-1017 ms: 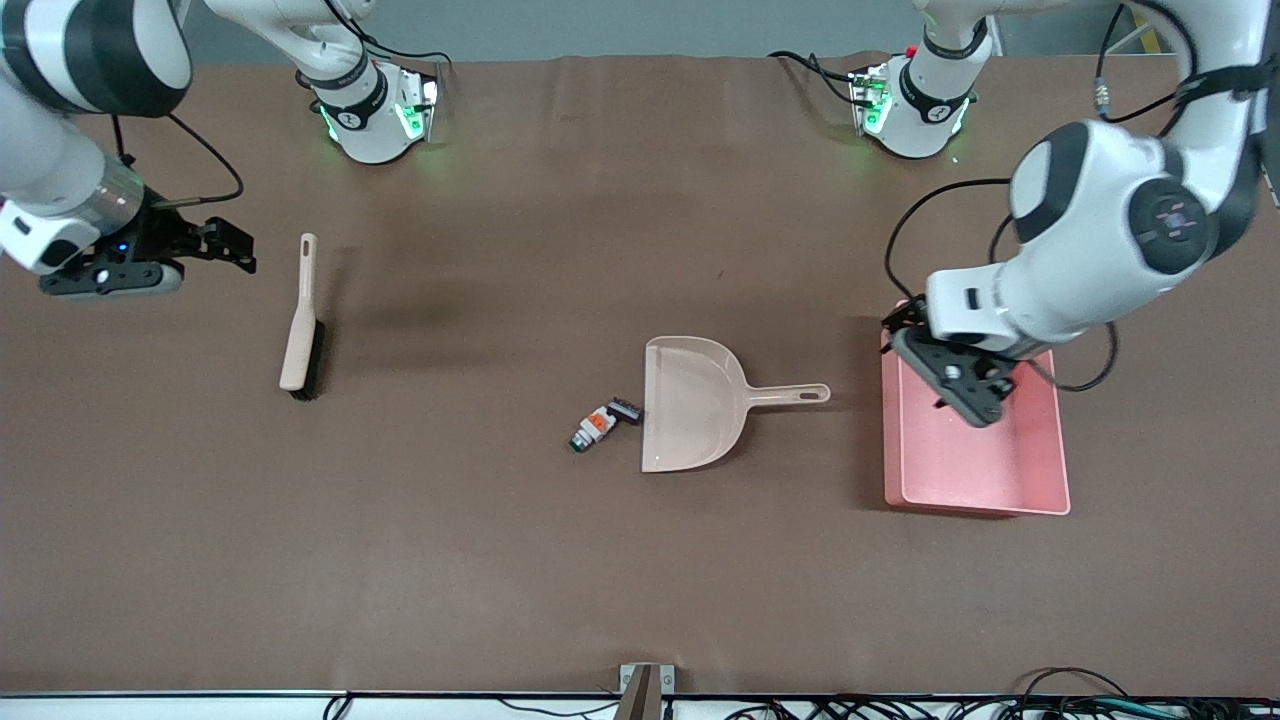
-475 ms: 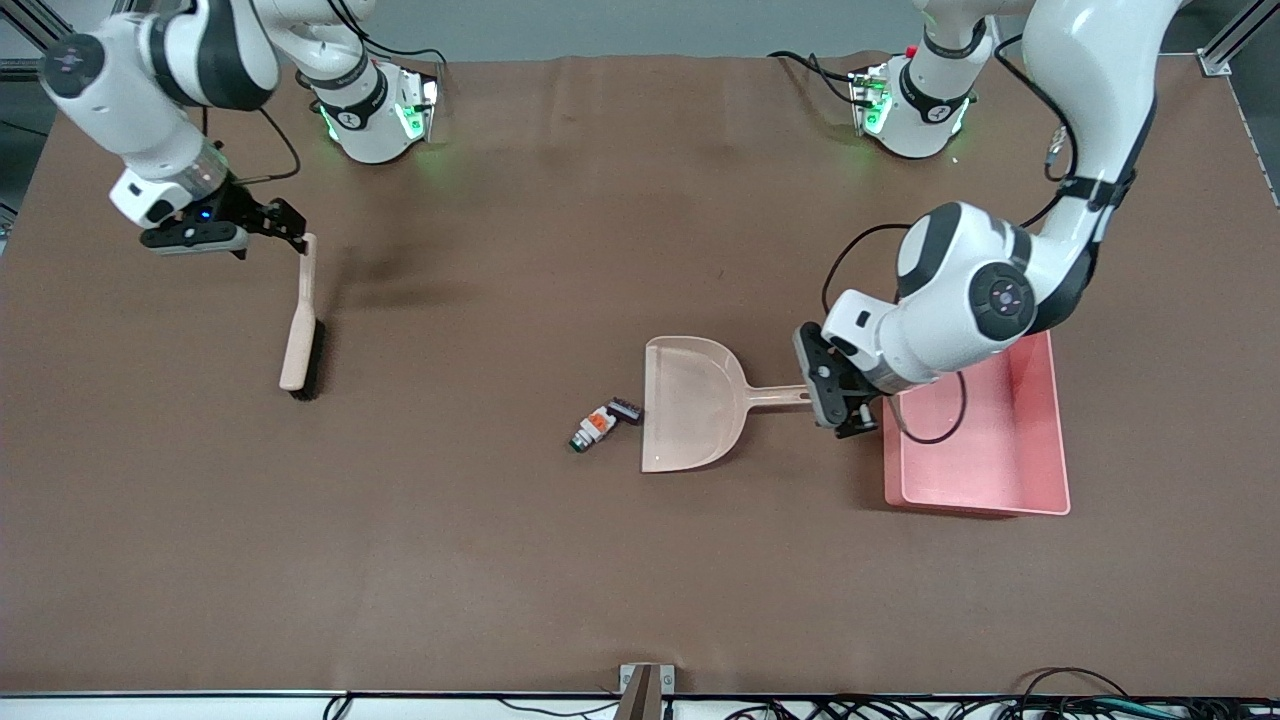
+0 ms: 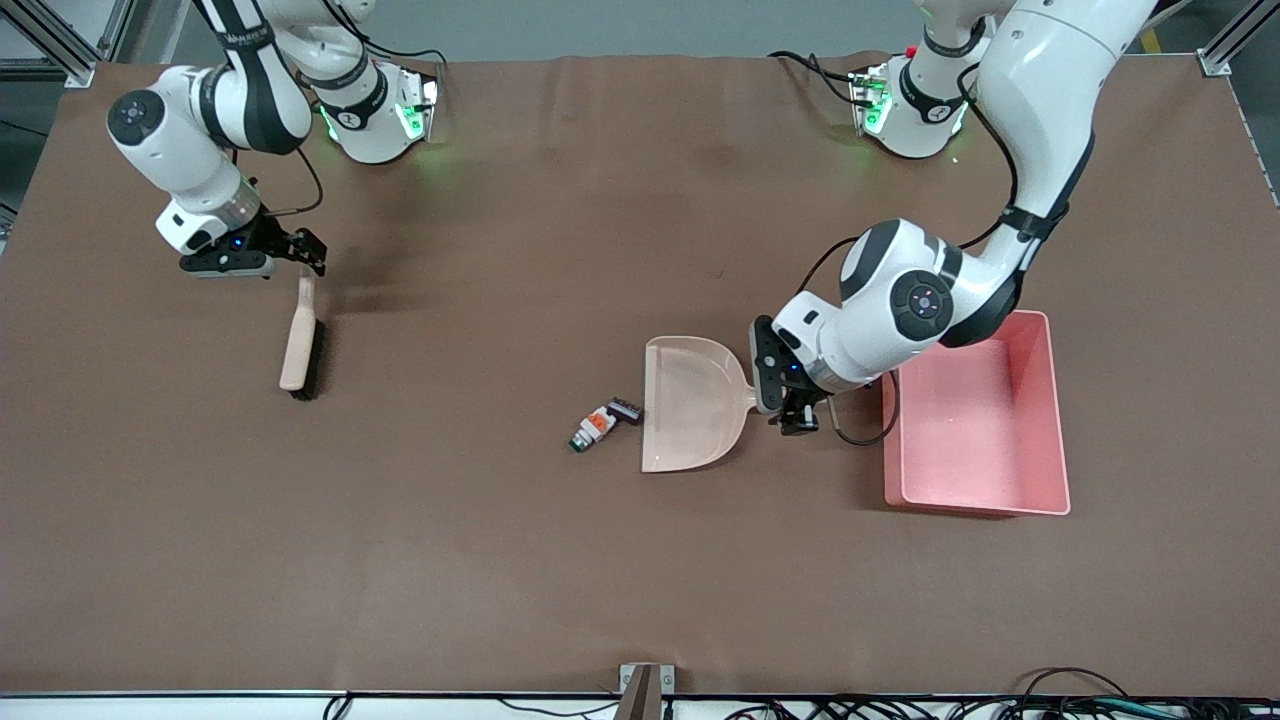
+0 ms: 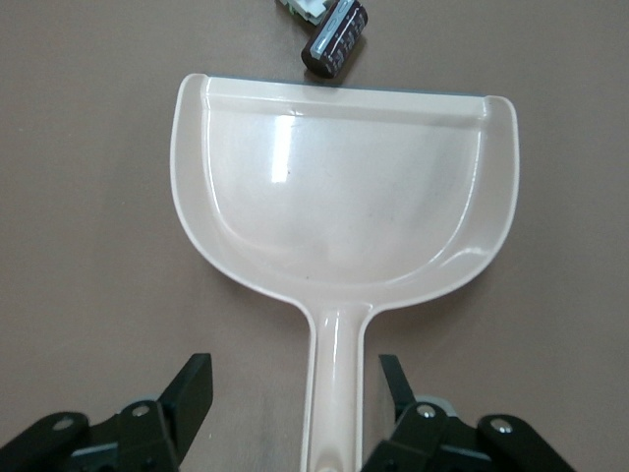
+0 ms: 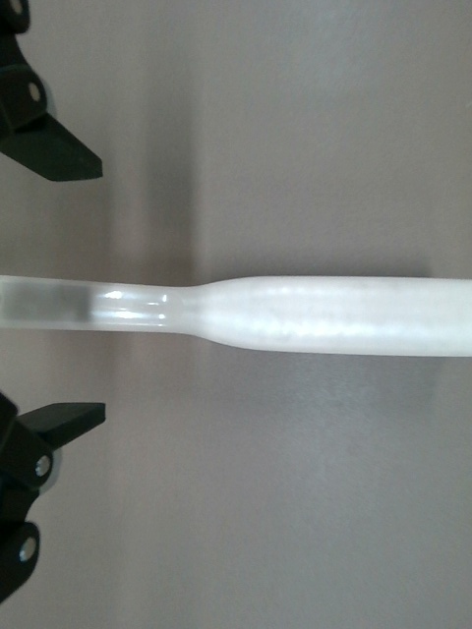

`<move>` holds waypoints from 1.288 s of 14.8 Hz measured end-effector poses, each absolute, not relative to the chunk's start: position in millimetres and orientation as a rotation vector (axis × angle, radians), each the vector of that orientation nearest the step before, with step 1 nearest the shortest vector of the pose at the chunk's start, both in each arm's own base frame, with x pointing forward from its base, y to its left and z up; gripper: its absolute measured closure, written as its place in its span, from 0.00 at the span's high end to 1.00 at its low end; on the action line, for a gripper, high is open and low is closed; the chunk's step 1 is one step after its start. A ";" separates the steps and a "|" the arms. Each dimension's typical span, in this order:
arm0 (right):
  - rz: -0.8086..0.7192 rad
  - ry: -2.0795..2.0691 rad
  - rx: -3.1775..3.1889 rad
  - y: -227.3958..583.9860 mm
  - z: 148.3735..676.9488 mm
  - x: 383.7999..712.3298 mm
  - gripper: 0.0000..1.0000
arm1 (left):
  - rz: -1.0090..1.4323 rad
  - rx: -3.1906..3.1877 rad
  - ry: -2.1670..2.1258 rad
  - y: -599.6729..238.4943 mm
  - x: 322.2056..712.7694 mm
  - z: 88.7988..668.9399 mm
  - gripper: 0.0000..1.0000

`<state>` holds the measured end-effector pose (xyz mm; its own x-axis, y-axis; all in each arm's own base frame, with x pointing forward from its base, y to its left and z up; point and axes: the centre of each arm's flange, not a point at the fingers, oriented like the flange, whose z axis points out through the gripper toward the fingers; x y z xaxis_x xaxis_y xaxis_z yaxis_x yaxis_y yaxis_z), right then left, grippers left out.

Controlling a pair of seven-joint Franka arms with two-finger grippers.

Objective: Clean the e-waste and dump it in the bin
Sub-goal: 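Grasp the brush handle with the right gripper while the left grasps the dustpan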

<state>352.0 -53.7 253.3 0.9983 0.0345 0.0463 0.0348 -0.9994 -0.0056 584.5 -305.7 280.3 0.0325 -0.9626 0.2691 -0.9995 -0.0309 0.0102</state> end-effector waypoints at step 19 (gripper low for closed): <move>0.012 -0.056 -3.130 -53.8 231.4 350.2 0.46 | 0.207 2.052 -2.100 -312.7 574.4 224.4 0.33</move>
